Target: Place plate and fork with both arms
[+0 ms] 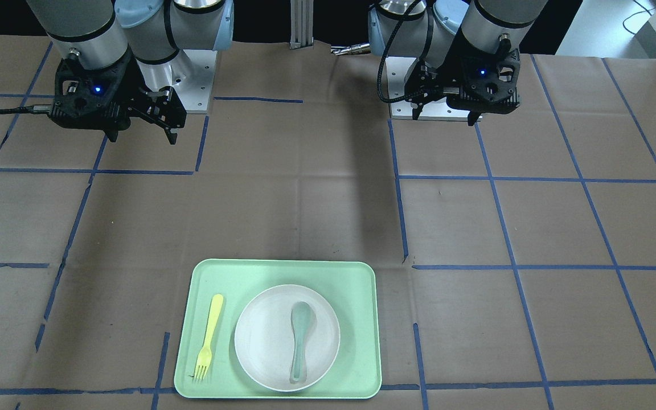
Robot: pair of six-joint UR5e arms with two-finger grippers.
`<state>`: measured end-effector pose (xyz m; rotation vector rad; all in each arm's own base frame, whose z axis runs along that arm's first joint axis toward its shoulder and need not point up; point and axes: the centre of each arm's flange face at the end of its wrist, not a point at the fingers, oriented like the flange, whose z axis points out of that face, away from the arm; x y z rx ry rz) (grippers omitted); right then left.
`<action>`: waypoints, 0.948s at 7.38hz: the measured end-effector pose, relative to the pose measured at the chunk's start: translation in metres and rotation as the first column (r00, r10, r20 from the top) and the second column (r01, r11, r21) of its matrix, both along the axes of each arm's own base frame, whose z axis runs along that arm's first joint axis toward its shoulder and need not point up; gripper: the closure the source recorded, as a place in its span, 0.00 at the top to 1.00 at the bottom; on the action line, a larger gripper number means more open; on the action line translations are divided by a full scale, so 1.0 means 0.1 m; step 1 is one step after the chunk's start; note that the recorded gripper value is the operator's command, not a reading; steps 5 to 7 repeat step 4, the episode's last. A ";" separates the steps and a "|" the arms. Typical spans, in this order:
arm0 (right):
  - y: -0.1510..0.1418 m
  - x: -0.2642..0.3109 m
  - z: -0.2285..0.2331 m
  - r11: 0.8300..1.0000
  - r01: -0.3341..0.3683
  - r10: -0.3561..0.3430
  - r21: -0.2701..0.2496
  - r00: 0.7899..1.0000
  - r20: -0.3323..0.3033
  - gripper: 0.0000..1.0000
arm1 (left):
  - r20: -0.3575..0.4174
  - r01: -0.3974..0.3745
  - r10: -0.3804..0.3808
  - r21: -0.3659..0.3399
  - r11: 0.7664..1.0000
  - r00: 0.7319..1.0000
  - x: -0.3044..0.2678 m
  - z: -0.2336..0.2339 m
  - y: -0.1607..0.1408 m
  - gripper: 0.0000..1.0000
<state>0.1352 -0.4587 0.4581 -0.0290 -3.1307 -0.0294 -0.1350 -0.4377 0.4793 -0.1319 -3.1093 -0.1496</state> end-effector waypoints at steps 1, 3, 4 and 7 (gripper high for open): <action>0.00 0.00 0.00 1.000 0.000 0.000 0.000 1.000 0.002 1.00 | 0.000 0.000 0.000 0.000 1.000 1.000 0.00 0.00 0.00 1.00; -0.01 0.01 0.00 1.000 0.000 0.000 0.000 1.000 0.005 1.00 | 0.000 -0.001 0.001 0.001 1.000 1.000 0.00 0.00 0.00 1.00; -0.01 0.01 0.00 1.000 0.000 0.000 0.000 1.000 0.005 1.00 | 0.000 -0.001 0.001 0.002 1.000 1.000 0.00 0.00 0.00 1.00; -0.01 0.01 0.00 1.000 0.000 0.000 0.000 1.000 0.005 1.00 | 0.000 -0.001 0.001 0.002 1.000 1.000 0.00 0.00 0.00 1.00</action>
